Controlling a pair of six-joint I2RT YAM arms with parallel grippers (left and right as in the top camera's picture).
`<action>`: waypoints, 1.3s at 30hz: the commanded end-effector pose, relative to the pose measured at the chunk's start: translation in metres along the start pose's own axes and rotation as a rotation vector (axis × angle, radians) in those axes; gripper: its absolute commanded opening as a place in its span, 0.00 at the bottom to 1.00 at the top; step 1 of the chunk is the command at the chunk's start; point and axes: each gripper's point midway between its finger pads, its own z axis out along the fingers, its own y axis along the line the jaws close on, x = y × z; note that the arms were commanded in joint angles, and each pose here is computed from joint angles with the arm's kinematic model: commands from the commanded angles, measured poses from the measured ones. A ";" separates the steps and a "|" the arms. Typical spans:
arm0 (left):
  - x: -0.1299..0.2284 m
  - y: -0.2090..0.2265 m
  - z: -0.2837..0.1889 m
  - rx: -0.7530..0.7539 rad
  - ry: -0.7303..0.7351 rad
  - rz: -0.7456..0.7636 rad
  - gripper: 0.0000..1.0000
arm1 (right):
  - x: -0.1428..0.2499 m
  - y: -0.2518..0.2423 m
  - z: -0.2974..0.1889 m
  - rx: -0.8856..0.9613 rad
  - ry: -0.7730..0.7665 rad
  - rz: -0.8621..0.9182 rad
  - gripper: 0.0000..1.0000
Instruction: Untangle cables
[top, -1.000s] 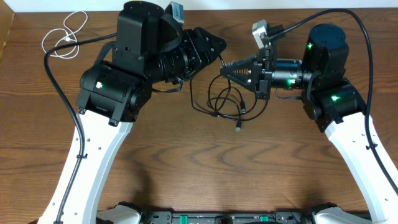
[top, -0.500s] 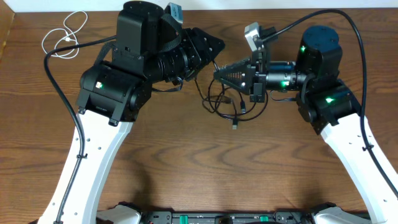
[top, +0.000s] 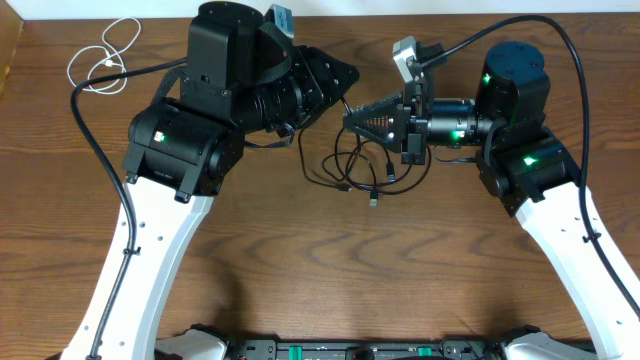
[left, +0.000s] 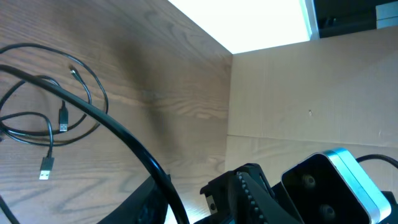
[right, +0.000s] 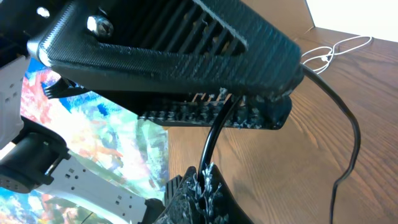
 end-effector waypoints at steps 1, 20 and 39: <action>0.001 -0.004 -0.002 0.013 0.003 0.003 0.33 | 0.000 0.002 0.001 -0.005 0.001 0.000 0.01; -0.014 0.012 -0.003 -0.074 -0.090 -0.002 0.08 | 0.000 0.002 0.001 -0.004 0.002 0.003 0.06; -0.084 0.078 -0.055 -0.486 -0.580 0.024 0.08 | 0.013 -0.027 -0.001 0.146 0.013 0.122 0.96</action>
